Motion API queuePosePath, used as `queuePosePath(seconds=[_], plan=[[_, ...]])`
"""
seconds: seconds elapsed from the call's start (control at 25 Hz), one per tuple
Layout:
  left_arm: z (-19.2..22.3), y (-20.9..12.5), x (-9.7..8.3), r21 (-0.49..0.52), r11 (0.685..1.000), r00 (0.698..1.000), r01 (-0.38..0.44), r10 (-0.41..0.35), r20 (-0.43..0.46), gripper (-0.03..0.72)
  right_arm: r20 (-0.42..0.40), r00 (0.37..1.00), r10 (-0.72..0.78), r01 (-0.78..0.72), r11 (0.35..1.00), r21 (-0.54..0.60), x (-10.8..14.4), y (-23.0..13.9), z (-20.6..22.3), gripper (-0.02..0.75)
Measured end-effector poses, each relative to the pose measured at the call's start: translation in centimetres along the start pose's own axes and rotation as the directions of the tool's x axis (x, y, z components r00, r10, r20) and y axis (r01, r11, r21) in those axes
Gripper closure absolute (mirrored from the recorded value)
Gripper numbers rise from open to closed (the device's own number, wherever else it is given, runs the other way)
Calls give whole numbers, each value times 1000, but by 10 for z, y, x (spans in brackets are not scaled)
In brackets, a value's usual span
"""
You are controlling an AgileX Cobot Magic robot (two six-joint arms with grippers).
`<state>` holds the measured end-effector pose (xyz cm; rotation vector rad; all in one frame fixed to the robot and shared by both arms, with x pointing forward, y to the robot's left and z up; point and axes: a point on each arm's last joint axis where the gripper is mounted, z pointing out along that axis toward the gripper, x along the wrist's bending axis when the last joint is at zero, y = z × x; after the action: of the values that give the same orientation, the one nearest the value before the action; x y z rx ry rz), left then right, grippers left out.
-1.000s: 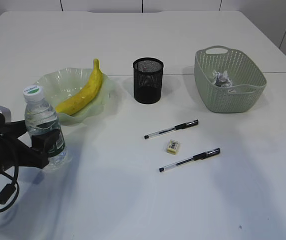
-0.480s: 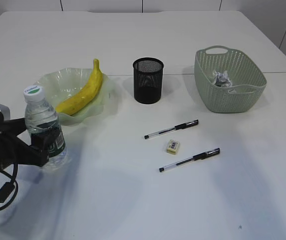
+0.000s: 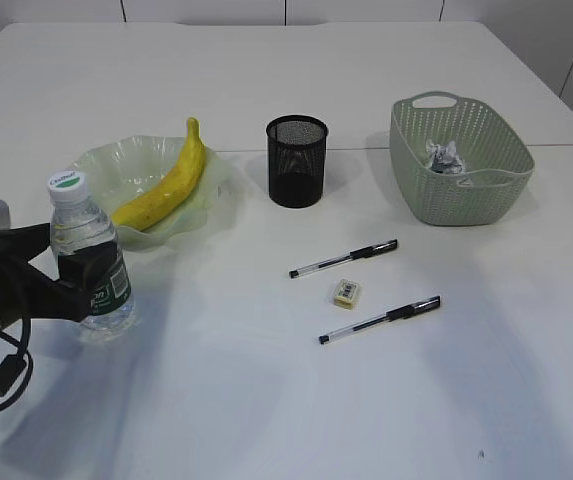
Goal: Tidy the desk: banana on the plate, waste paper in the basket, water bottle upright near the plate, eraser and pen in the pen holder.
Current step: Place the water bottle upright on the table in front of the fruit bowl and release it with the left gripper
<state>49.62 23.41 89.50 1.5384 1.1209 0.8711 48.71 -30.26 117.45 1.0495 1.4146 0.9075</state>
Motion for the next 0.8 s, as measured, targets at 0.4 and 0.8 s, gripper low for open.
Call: queuePosePath(seconds=[0.4, 0.8], plan=[[0, 0, 0, 0, 1000, 1000, 28, -28, 0, 94, 0, 1000, 0, 0, 1000, -1, 0, 0, 0, 370], [0, 1, 0, -4, 1000, 1000, 29, -29, 2, 95, 0, 1000, 0, 0, 1000, -1, 0, 0, 0, 370]])
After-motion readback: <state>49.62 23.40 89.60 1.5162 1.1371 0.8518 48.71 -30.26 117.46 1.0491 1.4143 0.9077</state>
